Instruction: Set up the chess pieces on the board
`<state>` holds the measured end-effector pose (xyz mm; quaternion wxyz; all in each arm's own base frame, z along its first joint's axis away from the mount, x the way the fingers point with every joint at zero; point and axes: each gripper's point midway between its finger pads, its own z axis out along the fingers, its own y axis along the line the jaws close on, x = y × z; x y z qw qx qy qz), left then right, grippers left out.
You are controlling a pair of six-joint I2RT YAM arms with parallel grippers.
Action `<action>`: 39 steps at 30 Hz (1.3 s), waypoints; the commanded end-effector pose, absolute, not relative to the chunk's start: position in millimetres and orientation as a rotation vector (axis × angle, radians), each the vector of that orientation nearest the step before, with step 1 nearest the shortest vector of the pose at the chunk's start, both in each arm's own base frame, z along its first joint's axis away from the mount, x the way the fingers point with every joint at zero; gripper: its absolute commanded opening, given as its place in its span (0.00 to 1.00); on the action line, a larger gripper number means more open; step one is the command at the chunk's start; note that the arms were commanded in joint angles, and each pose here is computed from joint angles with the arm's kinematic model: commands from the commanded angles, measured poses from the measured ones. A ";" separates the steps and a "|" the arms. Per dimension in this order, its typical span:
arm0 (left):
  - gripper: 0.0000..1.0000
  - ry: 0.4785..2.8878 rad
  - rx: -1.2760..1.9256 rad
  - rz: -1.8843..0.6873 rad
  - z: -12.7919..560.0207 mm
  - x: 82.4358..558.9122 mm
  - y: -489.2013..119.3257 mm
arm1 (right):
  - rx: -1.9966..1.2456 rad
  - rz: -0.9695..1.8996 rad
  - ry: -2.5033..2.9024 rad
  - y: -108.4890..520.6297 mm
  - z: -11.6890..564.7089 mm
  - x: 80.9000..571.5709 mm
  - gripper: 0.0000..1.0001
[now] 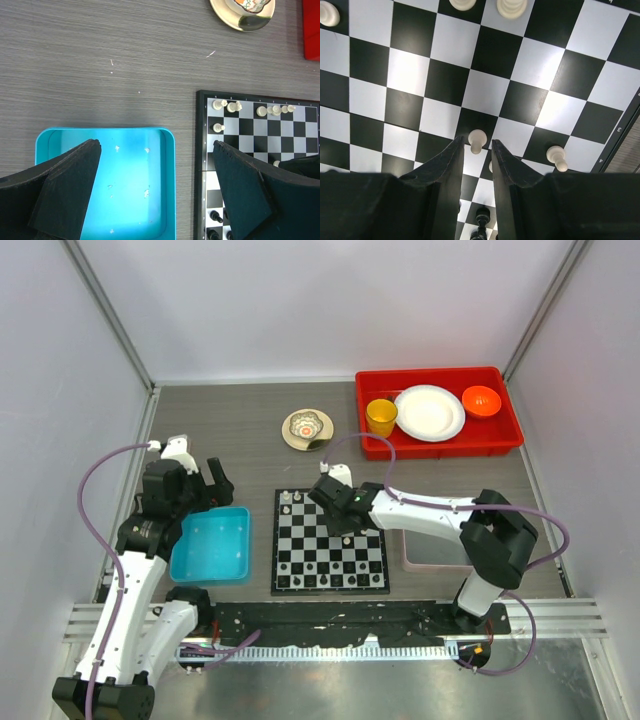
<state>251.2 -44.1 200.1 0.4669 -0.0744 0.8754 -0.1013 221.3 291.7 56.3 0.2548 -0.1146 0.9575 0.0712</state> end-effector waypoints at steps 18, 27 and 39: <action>1.00 2.117 -0.168 -0.266 205.8 254.7 -46.9 | -0.281 0.237 2.604 299.5 50.6 222.3 0.20; 1.00 2.113 -0.165 -0.269 206.9 254.1 -47.5 | -0.295 0.243 2.572 310.0 62.8 232.8 0.08; 1.00 2.113 -0.165 -0.269 206.9 254.2 -47.5 | -0.349 0.268 2.495 370.8 90.4 279.2 0.07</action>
